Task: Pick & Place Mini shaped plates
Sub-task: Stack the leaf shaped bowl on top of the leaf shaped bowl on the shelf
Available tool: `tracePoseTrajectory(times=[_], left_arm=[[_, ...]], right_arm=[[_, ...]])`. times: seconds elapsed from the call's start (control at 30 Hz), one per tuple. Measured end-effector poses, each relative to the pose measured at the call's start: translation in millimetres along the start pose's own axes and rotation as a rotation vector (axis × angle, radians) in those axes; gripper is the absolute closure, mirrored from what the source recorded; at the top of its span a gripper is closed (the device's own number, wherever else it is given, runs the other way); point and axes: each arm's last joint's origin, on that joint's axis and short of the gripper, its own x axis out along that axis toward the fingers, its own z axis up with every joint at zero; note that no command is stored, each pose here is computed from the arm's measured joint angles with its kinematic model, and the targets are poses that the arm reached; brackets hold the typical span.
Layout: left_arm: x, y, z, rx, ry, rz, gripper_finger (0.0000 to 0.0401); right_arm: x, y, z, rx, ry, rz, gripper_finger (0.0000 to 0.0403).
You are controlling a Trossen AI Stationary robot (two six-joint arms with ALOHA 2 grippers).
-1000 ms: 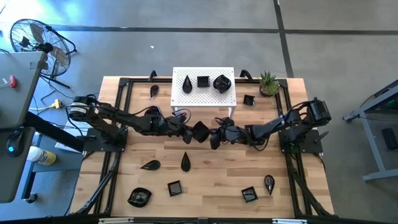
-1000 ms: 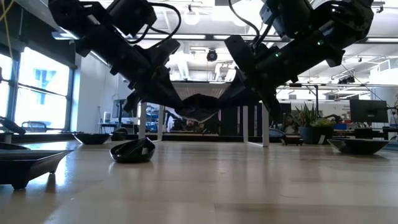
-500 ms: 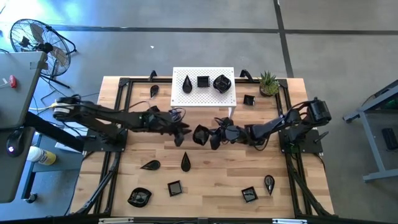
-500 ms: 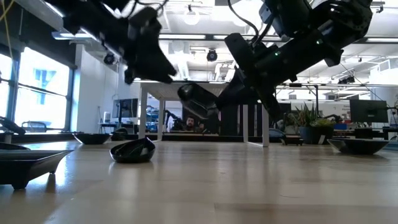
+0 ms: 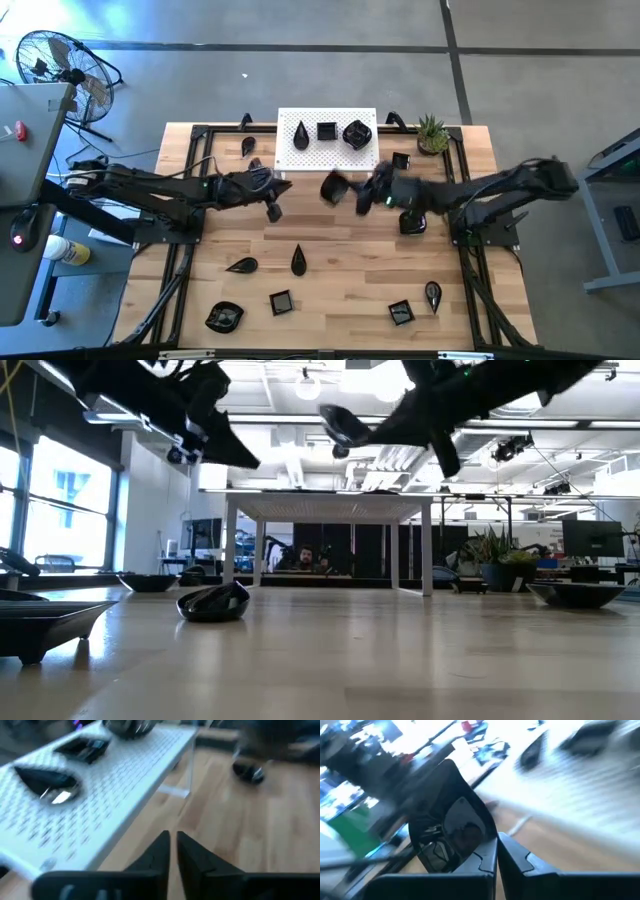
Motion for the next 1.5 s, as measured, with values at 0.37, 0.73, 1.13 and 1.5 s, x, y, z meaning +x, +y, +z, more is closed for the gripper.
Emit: tracePoseTrajectory(times=[0.37, 0.73, 1.13, 1.5], left_arm=[[5.0, 15.6, -15.2, -0.037, -0.159, -0.145, 0.0389], [4.0, 13.9, -11.4, -0.011, -0.199, -0.197, 0.0389], [3.5, 13.0, -10.0, -0.015, -0.212, -0.226, 0.0389], [3.8, 12.9, -11.0, -0.035, -0.2, -0.233, 0.0389]], right_arm=[[-7.0, -68.6, 127.4, 0.191, -0.011, -0.178, 0.04], [1.7, -94.9, 170.8, 0.22, 0.059, -0.176, 0.04], [-5.9, -116.0, 183.4, 0.222, -0.001, -0.263, 0.04], [-7.8, -120.8, 183.5, 0.282, -0.021, -0.32, 0.04]])
